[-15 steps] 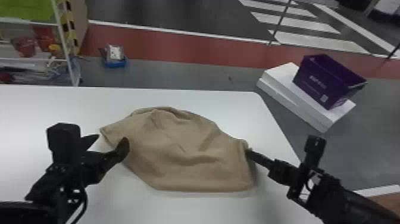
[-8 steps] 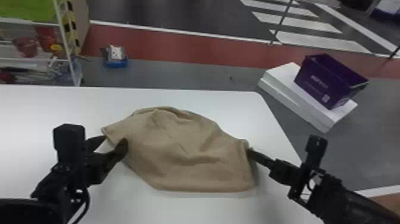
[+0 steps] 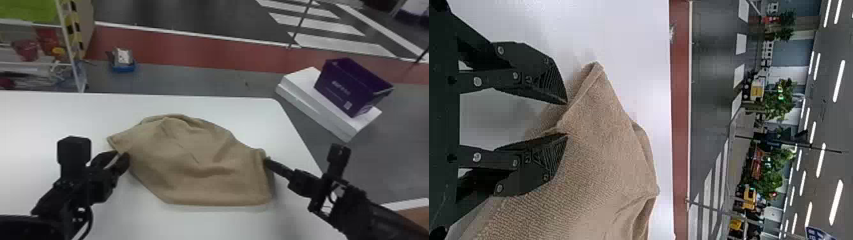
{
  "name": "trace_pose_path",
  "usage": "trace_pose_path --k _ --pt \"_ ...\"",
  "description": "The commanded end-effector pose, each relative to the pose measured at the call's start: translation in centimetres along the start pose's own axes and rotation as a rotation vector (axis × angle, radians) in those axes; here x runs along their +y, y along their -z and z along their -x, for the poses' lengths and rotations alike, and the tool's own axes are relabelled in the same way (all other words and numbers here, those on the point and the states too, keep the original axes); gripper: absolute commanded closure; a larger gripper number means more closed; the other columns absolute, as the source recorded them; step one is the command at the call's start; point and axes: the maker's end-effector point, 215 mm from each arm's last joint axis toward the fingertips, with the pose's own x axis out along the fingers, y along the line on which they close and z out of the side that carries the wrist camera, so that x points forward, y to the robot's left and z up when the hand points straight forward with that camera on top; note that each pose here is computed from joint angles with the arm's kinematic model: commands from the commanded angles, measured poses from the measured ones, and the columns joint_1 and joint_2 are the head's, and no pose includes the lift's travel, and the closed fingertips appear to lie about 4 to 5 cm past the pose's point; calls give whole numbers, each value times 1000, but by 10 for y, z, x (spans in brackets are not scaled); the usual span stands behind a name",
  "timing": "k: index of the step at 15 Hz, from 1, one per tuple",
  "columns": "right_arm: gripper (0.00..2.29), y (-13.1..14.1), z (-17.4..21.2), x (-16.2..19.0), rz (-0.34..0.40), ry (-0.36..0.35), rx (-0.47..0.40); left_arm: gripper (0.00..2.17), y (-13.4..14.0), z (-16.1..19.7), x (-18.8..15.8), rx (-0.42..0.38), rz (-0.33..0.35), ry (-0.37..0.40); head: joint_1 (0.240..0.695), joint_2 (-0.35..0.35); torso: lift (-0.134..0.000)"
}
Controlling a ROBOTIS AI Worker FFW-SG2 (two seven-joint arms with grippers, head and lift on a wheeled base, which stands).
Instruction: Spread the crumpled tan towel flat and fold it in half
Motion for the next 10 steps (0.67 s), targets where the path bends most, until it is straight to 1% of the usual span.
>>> trace_pose_path --k 1,3,4,5,6,7,8,9,10 --pt "1777 0 -3 15 4 -26 5 1632 -5 4 0 -25 15 4 695 -279 -124" --pt "1777 0 -8 43 24 -69 11 1632 -19 10 5 -64 24 4 695 -265 -124" --pt "1777 -4 -12 61 39 -90 11 1706 -27 15 9 -86 36 8 695 -255 -124" --pt "1781 -13 -13 78 56 -104 2 1706 -38 22 13 -111 52 6 695 -243 -124" --pt "1777 -22 -12 100 62 -139 1 1706 -50 32 17 -142 60 -1 695 -230 -124" --pt "1777 -34 -11 120 48 -183 -4 1706 -61 43 25 -174 72 -12 695 -213 -124" --pt "1777 -45 -10 134 47 -209 -8 1706 -77 56 30 -215 91 -11 695 -170 -124" --pt "1781 -60 -7 146 67 -214 -20 1706 -87 67 35 -241 99 -8 695 -150 -124" --pt "1781 -78 -3 160 85 -234 -42 1706 -98 79 38 -269 115 -5 695 -132 -124"
